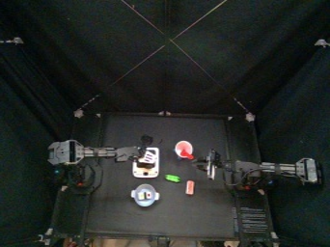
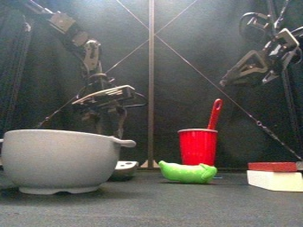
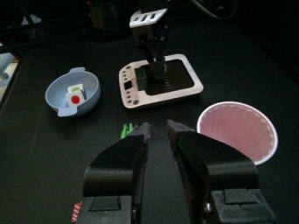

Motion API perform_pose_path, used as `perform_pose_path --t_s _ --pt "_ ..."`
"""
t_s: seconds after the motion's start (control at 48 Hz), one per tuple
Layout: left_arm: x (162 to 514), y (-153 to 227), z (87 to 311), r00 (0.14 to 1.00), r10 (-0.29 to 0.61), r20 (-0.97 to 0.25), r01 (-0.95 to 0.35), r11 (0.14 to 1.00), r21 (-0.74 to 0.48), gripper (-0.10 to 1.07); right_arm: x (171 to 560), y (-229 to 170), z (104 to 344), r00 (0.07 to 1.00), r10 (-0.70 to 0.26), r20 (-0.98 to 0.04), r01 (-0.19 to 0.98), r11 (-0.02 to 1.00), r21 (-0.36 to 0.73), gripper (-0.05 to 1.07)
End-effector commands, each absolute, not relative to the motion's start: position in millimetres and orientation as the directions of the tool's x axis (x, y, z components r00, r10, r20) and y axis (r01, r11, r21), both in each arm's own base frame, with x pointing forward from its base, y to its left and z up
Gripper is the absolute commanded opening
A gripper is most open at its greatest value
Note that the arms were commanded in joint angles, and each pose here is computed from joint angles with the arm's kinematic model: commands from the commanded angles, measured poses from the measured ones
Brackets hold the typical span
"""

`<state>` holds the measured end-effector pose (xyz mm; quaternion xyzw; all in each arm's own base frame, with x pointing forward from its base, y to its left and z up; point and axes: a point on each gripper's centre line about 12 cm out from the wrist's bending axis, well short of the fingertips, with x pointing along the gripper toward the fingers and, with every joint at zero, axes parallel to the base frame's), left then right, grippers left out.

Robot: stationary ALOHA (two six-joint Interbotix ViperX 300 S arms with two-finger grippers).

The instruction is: Place sushi piece in bowl

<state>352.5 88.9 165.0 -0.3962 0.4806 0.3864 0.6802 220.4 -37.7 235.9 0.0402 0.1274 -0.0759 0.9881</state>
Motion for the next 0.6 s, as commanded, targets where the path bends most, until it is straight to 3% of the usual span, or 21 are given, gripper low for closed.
perform_pose_path --t_s 0.0,0.125,0.333,0.583 --pt "354.6 88.9 177.6 0.274 0.153 -0.95 -0.898 0.395 -0.195 0.64 221.8 -37.9 239.9 0.959 -0.139 -0.246 0.158 0.986 0.059 0.66" --pt "354.4 82.3 188.8 0.305 0.156 -0.94 -0.876 0.434 -0.212 0.63 221.9 -37.9 239.5 0.959 -0.139 -0.248 0.158 0.986 0.059 0.66" --pt "356.0 51.2 211.5 0.379 0.145 -0.914 -0.755 0.62 -0.215 0.63 221.9 -38.2 239.7 0.959 -0.14 -0.246 0.159 0.985 0.059 0.66" --pt "345.1 -13.4 217.2 0.401 0.06 -0.914 -0.426 0.896 -0.128 0.63 221.9 -38.2 239.7 0.959 -0.14 -0.246 0.159 0.985 0.059 0.66"
